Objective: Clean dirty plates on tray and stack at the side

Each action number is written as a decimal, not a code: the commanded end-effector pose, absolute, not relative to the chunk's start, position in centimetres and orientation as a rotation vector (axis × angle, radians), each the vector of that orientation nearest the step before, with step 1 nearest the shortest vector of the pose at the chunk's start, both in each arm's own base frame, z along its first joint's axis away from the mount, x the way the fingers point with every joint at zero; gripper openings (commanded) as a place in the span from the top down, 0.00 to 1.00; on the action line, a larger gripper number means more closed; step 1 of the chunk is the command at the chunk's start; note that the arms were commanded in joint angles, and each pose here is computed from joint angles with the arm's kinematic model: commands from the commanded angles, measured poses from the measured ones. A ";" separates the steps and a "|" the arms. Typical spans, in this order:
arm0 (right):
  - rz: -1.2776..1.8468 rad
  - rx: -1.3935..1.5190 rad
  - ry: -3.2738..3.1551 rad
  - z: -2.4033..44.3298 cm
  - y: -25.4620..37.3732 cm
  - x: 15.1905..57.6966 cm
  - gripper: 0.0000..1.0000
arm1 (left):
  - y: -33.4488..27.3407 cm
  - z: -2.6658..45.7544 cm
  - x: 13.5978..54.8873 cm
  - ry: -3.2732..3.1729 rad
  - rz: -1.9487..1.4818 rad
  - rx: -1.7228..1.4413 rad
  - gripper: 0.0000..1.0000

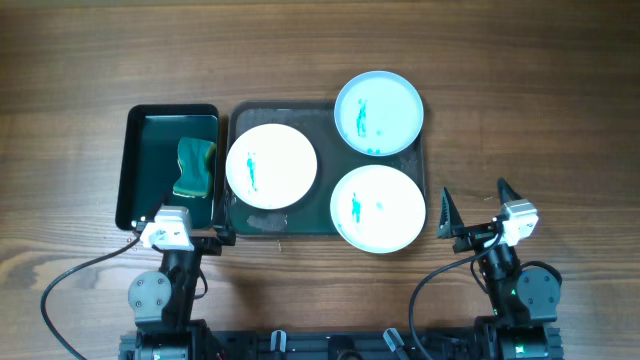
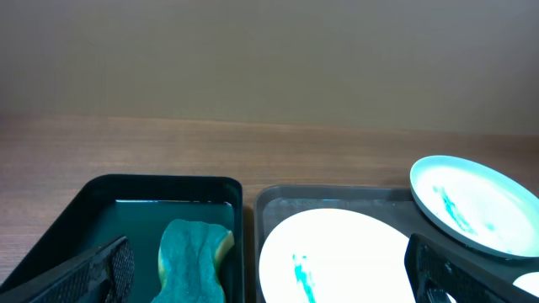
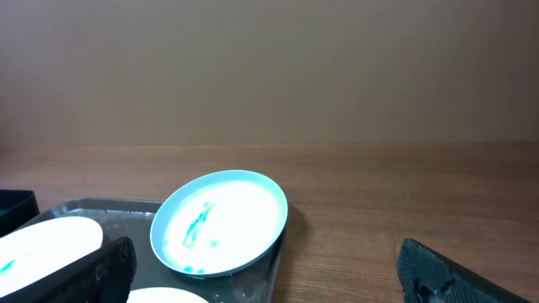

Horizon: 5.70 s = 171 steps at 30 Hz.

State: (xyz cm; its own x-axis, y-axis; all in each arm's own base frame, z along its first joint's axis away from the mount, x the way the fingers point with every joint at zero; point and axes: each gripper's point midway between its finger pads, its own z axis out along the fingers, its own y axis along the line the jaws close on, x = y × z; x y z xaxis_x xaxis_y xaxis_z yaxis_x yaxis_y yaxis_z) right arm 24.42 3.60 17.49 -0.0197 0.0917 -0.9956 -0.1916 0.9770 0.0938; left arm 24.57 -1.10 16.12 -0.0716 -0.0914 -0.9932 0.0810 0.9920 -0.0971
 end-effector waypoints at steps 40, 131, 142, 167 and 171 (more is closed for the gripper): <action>0.183 -0.019 1.558 17.9 2.5 24.6 0.00 | -1.2 15.9 24.6 1.637 -0.155 -0.017 0.00; 0.501 -0.236 2.992 1.7 29.0 37.5 0.68 | 6.6 13.6 32.2 2.874 0.096 -0.765 0.06; 0.533 -0.176 3.019 -0.5 29.4 36.2 0.81 | 6.7 12.1 32.9 2.916 0.103 -0.708 0.07; 0.525 -0.082 3.069 -2.2 29.2 35.8 0.96 | 4.0 7.7 32.8 2.986 -0.114 -0.497 0.30; 0.526 -0.083 3.067 -2.2 29.3 35.8 0.96 | 4.0 5.8 33.0 3.029 -0.121 -0.482 0.32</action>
State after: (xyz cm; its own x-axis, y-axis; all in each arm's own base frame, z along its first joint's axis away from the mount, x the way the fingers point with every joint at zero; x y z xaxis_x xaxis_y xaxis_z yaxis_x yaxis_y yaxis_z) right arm 36.58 29.86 0.20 -0.9941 -0.0643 -0.0869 -0.0921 0.9243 0.3705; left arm 33.16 4.27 7.86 -0.9287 -0.3541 -0.1101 -0.3474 0.9347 -0.0757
